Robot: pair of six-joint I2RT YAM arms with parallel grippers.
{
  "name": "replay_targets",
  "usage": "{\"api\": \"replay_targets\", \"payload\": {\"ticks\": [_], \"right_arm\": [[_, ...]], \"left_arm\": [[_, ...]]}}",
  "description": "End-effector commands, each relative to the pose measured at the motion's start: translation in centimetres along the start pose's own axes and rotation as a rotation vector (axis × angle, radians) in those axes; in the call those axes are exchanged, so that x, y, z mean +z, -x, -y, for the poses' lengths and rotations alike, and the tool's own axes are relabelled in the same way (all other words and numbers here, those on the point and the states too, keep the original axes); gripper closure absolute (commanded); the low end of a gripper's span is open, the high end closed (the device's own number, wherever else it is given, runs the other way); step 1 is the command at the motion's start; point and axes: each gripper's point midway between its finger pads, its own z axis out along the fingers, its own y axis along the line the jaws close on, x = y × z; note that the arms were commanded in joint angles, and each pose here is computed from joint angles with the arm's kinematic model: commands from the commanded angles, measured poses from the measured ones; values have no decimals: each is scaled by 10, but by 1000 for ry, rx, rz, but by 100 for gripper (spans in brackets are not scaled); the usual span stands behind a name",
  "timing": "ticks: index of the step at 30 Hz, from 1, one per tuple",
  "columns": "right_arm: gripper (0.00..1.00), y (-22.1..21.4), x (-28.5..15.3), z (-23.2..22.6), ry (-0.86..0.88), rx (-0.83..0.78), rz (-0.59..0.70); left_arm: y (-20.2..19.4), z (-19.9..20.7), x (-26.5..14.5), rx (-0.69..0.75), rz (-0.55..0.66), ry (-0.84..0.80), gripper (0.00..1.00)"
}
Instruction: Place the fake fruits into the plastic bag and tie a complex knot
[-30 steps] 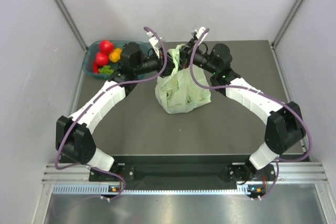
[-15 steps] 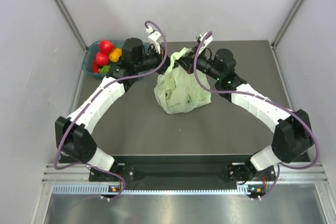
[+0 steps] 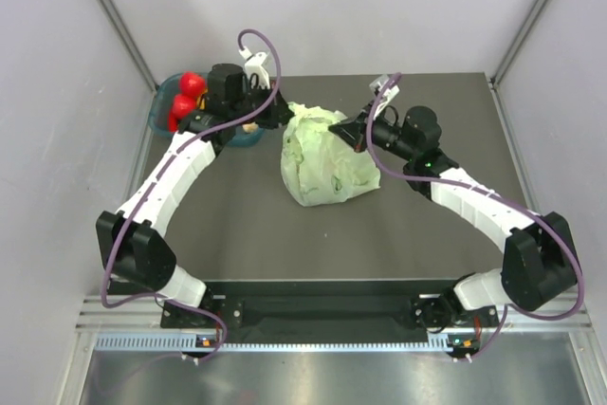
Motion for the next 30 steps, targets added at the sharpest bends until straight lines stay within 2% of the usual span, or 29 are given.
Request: {"api": "replay_targets", "payload": {"ticks": [1, 6, 12, 17, 21, 26, 30], "right_arm": [[100, 12, -19, 1, 26, 35, 48], [100, 10, -37, 33, -62, 95, 64], [100, -2, -46, 64, -231, 112, 36], [100, -2, -61, 96, -427, 120, 45], [100, 12, -50, 77, -333, 42, 34], [100, 11, -28, 26, -140, -45, -1], [100, 12, -19, 9, -105, -107, -39]], "left_arm": [[36, -45, -18, -63, 138, 134, 100], [36, -84, -35, -131, 197, 230, 100], [19, -108, -41, -148, 225, 334, 100], [24, -113, -63, -122, 320, 417, 100], [39, -91, -68, -51, 354, 350, 100], [39, -50, -36, 25, 280, 143, 100], [39, -24, -18, 77, 250, 57, 100]]}}
